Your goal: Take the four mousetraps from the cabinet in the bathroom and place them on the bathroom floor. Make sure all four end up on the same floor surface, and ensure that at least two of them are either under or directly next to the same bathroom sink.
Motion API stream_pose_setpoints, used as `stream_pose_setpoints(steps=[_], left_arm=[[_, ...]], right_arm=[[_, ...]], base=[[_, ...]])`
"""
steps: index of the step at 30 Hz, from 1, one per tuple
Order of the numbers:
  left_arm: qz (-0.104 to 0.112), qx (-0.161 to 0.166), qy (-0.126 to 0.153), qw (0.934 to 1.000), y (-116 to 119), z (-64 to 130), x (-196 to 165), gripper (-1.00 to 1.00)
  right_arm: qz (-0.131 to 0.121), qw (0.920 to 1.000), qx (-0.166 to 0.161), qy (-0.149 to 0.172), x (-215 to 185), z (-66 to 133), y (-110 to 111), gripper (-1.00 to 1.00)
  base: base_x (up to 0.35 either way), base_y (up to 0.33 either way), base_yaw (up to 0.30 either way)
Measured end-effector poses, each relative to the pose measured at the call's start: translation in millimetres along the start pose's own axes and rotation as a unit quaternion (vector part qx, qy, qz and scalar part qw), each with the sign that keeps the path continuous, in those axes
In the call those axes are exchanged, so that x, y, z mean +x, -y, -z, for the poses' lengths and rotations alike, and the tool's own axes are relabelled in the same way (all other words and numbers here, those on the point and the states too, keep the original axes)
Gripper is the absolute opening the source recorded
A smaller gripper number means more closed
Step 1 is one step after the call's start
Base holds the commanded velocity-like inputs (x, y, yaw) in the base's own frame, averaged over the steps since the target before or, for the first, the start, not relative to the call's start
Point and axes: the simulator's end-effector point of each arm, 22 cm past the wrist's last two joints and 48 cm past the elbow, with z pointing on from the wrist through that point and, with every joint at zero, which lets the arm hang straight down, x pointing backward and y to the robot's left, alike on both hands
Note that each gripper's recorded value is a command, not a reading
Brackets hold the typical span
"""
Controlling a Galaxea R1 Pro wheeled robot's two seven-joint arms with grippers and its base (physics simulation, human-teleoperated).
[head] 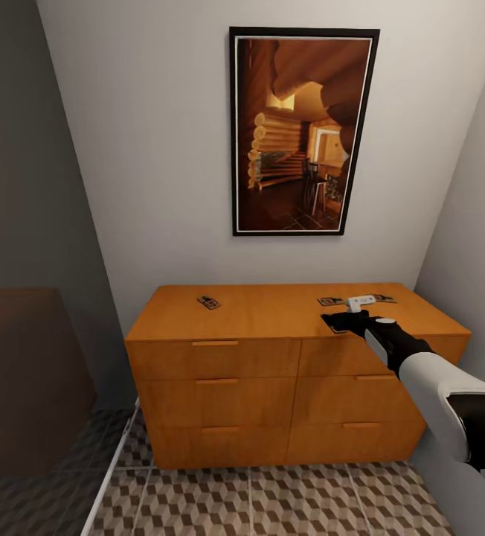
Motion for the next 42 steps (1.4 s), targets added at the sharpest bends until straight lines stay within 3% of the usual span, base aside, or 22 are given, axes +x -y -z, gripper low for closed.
stream_pose_setpoints(steps=[42], left_arm=[[-0.001, 0.0, -0.006, 1.0, 0, 0.3, 5, 1.0]], right_arm=[[0.0, 1.0, 0.0, -0.003, 12, -4.5, 1, 1.0]], base=[[0.0, 0.001, 0.0]])
